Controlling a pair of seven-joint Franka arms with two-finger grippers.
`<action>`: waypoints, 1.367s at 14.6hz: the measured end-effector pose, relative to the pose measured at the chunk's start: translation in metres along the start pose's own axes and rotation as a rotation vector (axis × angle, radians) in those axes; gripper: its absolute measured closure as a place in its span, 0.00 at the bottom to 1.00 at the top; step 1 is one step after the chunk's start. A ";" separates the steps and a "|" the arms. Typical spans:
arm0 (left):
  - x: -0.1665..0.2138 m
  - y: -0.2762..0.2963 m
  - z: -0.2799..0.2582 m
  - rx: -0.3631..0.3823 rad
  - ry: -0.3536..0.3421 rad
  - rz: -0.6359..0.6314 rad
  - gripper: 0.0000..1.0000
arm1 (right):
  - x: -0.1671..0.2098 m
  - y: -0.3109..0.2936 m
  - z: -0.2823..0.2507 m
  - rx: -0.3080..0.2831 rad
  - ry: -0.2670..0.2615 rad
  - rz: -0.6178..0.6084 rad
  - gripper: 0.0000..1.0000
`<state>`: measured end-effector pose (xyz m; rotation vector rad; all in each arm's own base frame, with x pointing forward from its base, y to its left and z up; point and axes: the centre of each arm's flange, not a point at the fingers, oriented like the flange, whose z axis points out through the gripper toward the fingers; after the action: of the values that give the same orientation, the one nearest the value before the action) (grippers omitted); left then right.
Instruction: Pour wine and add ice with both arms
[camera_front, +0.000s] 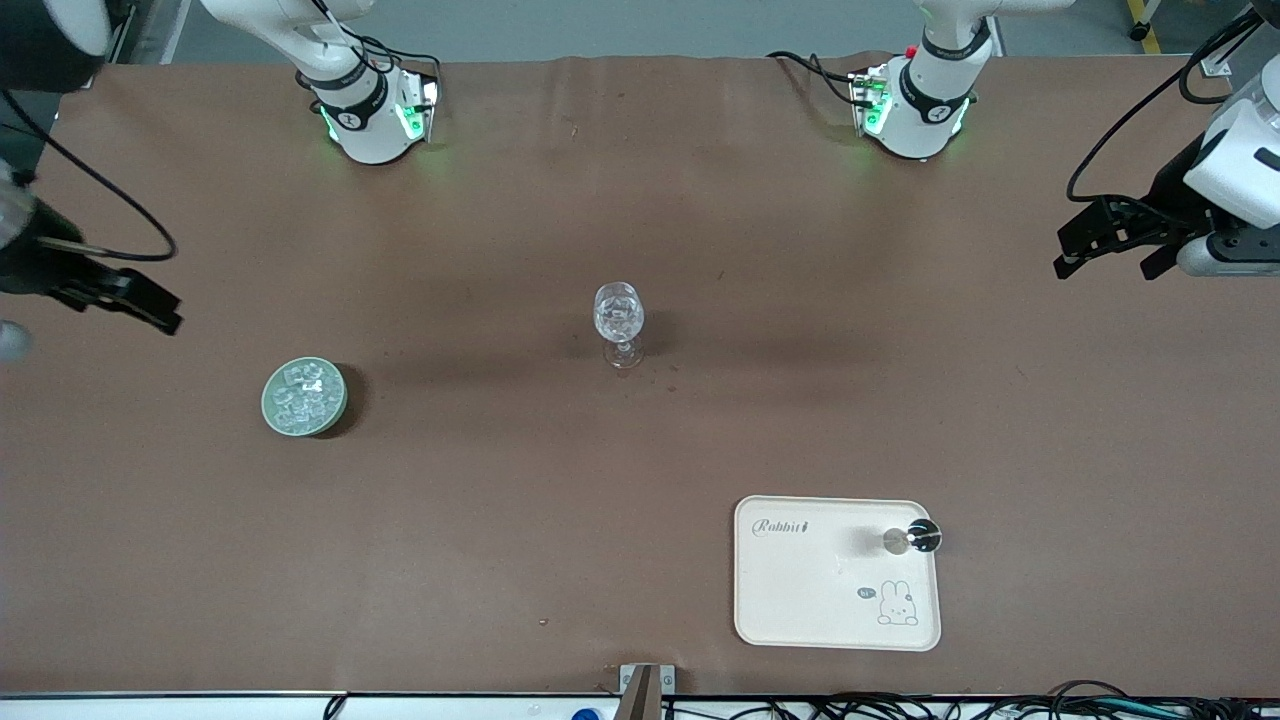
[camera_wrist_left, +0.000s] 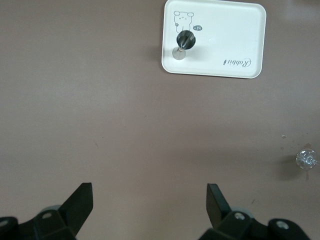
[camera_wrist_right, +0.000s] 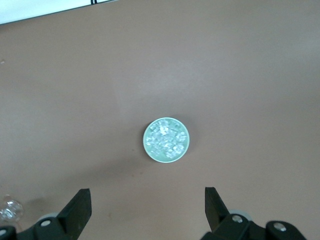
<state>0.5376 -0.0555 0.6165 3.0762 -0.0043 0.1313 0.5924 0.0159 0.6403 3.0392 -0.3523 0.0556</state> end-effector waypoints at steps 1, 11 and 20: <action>0.001 0.000 0.003 0.000 -0.005 -0.001 0.00 | 0.000 0.014 -0.001 0.001 -0.001 -0.010 0.00; 0.006 0.017 0.018 0.070 -0.016 -0.036 0.00 | -0.004 0.081 0.001 0.051 -0.015 -0.018 0.00; 0.006 0.018 0.009 0.053 0.001 -0.042 0.00 | -0.004 0.069 -0.001 0.081 0.002 -0.036 0.00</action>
<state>0.5447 -0.0740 0.6094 3.1267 0.0644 0.1325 0.5729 -0.0497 0.6467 3.1243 -0.3025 0.0716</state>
